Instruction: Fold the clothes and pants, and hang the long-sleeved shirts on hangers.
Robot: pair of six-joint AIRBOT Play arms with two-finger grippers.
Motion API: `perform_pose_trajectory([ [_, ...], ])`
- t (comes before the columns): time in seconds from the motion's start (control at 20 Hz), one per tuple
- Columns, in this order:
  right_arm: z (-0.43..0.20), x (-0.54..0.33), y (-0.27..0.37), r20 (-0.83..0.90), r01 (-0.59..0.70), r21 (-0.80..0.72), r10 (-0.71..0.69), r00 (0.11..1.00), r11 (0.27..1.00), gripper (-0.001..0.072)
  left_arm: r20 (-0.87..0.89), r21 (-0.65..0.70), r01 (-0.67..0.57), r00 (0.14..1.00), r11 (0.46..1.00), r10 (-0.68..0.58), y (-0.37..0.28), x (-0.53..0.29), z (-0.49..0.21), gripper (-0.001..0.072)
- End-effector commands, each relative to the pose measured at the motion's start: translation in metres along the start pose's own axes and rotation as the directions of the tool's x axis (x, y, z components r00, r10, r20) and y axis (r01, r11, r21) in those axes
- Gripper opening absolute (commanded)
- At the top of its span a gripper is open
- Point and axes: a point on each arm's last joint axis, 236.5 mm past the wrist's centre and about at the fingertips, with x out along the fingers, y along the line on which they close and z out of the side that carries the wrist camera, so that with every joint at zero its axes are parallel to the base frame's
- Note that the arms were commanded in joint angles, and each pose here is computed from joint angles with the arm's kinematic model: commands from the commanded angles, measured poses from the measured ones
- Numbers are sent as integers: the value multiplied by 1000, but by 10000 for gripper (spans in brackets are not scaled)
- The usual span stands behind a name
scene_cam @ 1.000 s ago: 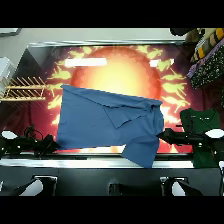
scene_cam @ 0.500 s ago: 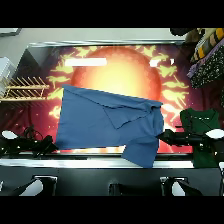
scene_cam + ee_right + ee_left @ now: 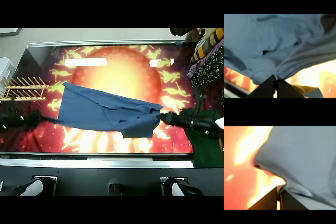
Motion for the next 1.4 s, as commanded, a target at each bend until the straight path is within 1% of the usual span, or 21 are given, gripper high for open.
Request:
perform_pose_trajectory([
  [0.0, 75, -27, 72, 171, -11, -191, 44, 984, 982, 26, 174, 214, 105, 974, 971, -144, -100, -65, 60, 13],
  [0.15, 114, -79, 146, 251, -12, -350, 106, 962, 937, 26, 333, 398, 128, 902, 908, -274, -191, -158, 84, 13],
  [0.2, 122, -105, 173, 284, -7, -400, 131, 950, 916, 26, 394, 455, 124, 860, 882, -324, -220, -198, 84, 13],
  [0.3, 129, -162, 223, 371, 47, -490, 160, 915, 870, 26, 501, 539, 99, 760, 837, -413, -264, -277, 70, 13],
  [0.4, 120, -224, 272, 481, 96, -529, 204, 853, 843, 26, 590, 578, 59, 659, 814, -466, -290, -344, 41, 13],
  [0.45, 111, -254, 291, 539, 134, -537, 217, 814, 833, 26, 631, 576, 38, 614, 817, -474, -295, -371, 25, 13],
  [0.55, 96, -305, 311, 655, 215, -504, 209, 726, 836, 26, 738, 522, -32, 517, 852, -433, -286, -417, -2, 13],
  [0.65, 86, -345, 316, 753, 270, -431, 179, 633, 861, 26, 845, 409, -89, 413, 908, -340, -259, -455, -21, 13],
  [0.7, 84, -357, 313, 784, 281, -394, 159, 600, 875, 26, 884, 351, -118, 369, 929, -287, -244, -470, -29, 13],
  [0.75, 84, -360, 309, 794, 285, -368, 140, 591, 885, 26, 905, 312, -154, 348, 937, -244, -233, -477, -33, 12],
  [0.8, 86, -357, 304, 793, 281, -347, 120, 598, 895, 26, 912, 280, -182, 356, 943, -202, -222, -475, -34, 12],
  [0.85, 90, -348, 296, 776, 272, -329, 95, 623, 905, 26, 906, 259, -203, 390, 944, -165, -214, -466, -31, 12],
  [0.9, 95, -335, 286, 749, 254, -300, 62, 659, 920, 26, 886, 252, -239, 447, 938, -124, -206, -450, -24, 12],
  [1.0, 109, -293, 252, 649, 224, -211, -35, 760, 951, 26, 806, 254, -284, 591, 925, -40, -188, -401, -3, 12],
  [1.1, 122, -237, 203, 494, 217, -98, -142, 858, 971, 27, 687, 295, -293, 727, 910, 11, -173, -338, 27, 12],
  [1.2, 131, -180, 153, 340, 233, -11, -215, 915, 972, 27, 543, 293, -273, 836, 916, 76, -147, -265, 59, 13],
  [1.3, 139, -121, 102, 221, 239, 51, -244, 944, 970, 27, 418, 289, -267, 899, 920, 129, -121, -188, 88, 13],
  [1.35, 141, -95, 79, 190, 244, 72, -253, 949, 967, 27, 373, 294, -263, 917, 919, 143, -111, -152, 101, 13],
])
